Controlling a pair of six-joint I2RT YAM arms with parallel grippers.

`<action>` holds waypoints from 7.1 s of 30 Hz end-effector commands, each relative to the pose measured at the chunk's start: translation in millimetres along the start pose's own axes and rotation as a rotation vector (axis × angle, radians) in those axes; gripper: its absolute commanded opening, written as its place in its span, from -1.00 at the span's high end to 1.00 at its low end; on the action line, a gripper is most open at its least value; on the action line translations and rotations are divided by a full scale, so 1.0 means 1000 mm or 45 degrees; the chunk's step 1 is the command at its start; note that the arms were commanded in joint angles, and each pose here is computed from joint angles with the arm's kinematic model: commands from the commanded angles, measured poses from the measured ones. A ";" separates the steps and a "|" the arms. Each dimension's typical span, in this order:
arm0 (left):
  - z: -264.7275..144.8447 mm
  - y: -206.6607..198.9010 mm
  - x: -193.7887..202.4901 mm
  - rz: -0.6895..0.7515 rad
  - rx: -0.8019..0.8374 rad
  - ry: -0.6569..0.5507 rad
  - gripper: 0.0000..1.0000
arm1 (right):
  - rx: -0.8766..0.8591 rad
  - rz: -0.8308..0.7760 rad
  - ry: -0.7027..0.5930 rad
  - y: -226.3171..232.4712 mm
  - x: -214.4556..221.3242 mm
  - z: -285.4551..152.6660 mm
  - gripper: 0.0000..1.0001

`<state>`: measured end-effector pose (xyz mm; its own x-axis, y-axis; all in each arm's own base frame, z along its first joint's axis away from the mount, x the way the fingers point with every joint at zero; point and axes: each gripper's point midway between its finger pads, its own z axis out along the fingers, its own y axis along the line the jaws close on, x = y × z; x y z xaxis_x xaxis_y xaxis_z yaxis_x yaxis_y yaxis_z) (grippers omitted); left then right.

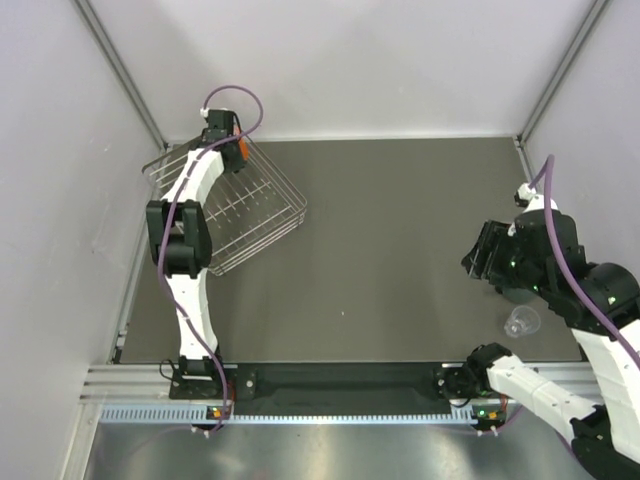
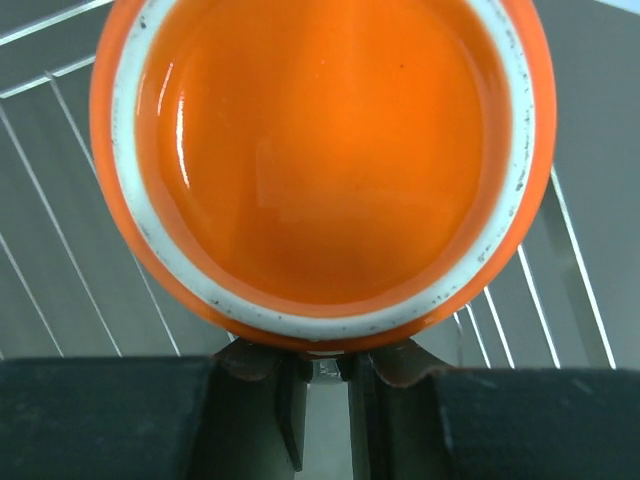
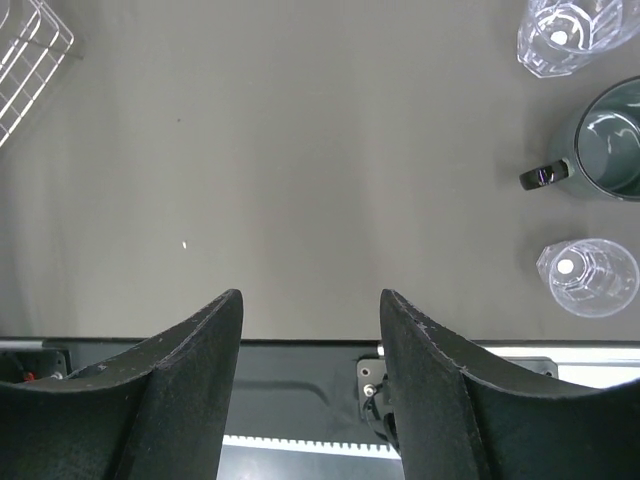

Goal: Load the cups into the dish rack

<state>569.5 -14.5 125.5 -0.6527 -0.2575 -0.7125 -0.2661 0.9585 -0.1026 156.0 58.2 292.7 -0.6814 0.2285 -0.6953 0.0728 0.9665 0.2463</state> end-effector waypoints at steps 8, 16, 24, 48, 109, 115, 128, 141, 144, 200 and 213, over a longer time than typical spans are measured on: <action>0.001 0.011 -0.053 -0.031 -0.063 -0.178 1.00 | 0.058 0.122 -0.023 -0.017 0.010 -0.017 -0.15; 0.012 0.013 -0.052 -0.045 -0.059 -0.160 1.00 | 0.067 0.162 -0.024 -0.020 0.014 -0.018 -0.15; 0.027 0.018 -0.040 -0.085 -0.112 -0.113 1.00 | 0.073 0.158 -0.030 -0.020 0.012 -0.020 -0.16; 0.043 0.022 -0.025 -0.112 -0.118 -0.050 0.19 | 0.081 0.154 -0.025 -0.019 0.009 -0.018 -0.17; -0.427 -0.048 0.112 0.005 1.097 -0.128 -0.36 | 0.755 1.188 -0.082 -0.139 -0.066 0.096 0.06; -0.433 -0.041 0.121 0.163 1.066 -0.198 -0.44 | 0.901 1.367 0.004 -0.186 -0.047 0.102 0.06; -0.413 -0.033 0.129 0.312 0.935 -0.218 -0.53 | 1.107 1.854 0.099 -0.222 -0.013 0.127 0.05; -0.399 -0.044 0.126 0.396 0.907 -0.166 -0.54 | 1.239 2.018 -0.004 -0.236 0.000 0.136 -0.02; -0.397 -0.046 0.122 0.399 0.897 -0.164 -0.54 | 1.249 2.041 -0.008 -0.239 0.005 0.143 -0.02; -0.390 -0.059 0.120 0.423 0.919 -0.078 -0.54 | 1.268 2.013 0.120 -0.253 0.027 0.215 0.03; -0.403 -0.060 0.114 0.381 0.943 -0.101 -0.53 | 1.217 1.958 0.105 -0.243 0.018 0.204 1.00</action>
<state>229.9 -149.5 307.9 -0.6048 0.0253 -0.7960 0.4466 0.8383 -0.3127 271.2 -147.8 60.7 0.3769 0.9058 -0.1935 0.9261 -0.3715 0.0650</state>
